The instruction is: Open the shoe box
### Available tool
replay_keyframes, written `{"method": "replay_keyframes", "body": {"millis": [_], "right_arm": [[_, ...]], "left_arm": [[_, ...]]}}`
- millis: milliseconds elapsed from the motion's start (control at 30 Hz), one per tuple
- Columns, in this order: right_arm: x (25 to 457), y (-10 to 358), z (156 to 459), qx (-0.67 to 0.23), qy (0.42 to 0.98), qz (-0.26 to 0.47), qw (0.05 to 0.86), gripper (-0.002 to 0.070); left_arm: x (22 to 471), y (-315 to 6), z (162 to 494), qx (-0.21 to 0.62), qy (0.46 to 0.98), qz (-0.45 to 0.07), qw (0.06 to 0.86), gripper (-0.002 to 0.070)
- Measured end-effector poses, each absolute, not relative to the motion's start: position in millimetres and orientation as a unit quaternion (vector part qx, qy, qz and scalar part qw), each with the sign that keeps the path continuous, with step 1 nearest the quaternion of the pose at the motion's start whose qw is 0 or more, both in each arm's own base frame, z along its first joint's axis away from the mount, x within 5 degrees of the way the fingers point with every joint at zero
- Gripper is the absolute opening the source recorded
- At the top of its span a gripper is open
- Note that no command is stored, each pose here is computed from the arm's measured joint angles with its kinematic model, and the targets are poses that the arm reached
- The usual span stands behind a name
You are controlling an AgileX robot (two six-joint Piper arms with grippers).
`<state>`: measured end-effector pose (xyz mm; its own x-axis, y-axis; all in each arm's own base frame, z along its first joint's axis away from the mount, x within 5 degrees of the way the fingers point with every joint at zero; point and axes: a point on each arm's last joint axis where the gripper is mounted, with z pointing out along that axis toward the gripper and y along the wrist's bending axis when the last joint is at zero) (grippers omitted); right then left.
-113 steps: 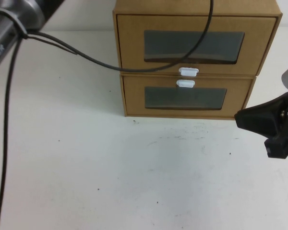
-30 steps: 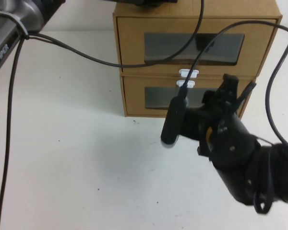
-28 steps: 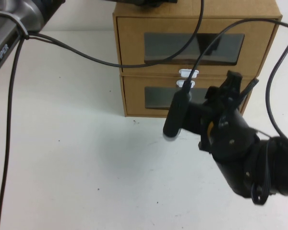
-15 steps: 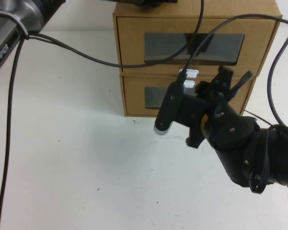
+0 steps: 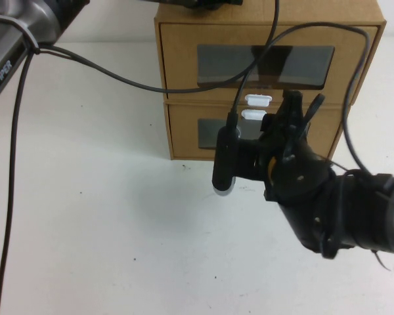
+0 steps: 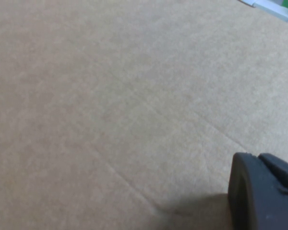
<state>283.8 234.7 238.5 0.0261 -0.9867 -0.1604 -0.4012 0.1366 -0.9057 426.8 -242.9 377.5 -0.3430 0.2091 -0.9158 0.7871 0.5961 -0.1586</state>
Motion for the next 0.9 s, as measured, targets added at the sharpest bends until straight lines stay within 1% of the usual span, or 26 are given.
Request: {"method": "replay_keyframes", "body": {"millis": [133,233,333,500,600,767,900], "right_arm": [[293,239,221,-0.553,0.627,-0.353,0.42,0.0267],[297,237,214,-0.527,0.643,-0.372,0.413,0.0259],[299,235,218,-0.492,0.659,-0.38,0.423,0.0239],[302,236,231,-0.458,0.67,-0.378,0.445,0.0232],[298,240,233,-0.469,0.661,-0.382,0.444,0.0231],[288,254,232,-0.528,0.623,-0.378,0.435,0.0231],[286,258,231,-0.534,0.622,-0.366,0.44,0.023]], "left_arm": [[427,-243,377,0.328,0.76,-0.307,0.47,-0.0007],[427,-243,377,0.33,0.759,-0.307,0.47,-0.0007],[426,-243,377,0.331,0.759,-0.307,0.469,-0.0007],[426,-243,377,0.337,0.756,-0.303,0.472,-0.0007],[426,-243,377,0.338,0.756,-0.302,0.472,-0.0007],[426,-243,377,0.34,0.756,-0.302,0.471,-0.0007],[426,-243,377,0.341,0.756,-0.302,0.47,-0.0007]]}}
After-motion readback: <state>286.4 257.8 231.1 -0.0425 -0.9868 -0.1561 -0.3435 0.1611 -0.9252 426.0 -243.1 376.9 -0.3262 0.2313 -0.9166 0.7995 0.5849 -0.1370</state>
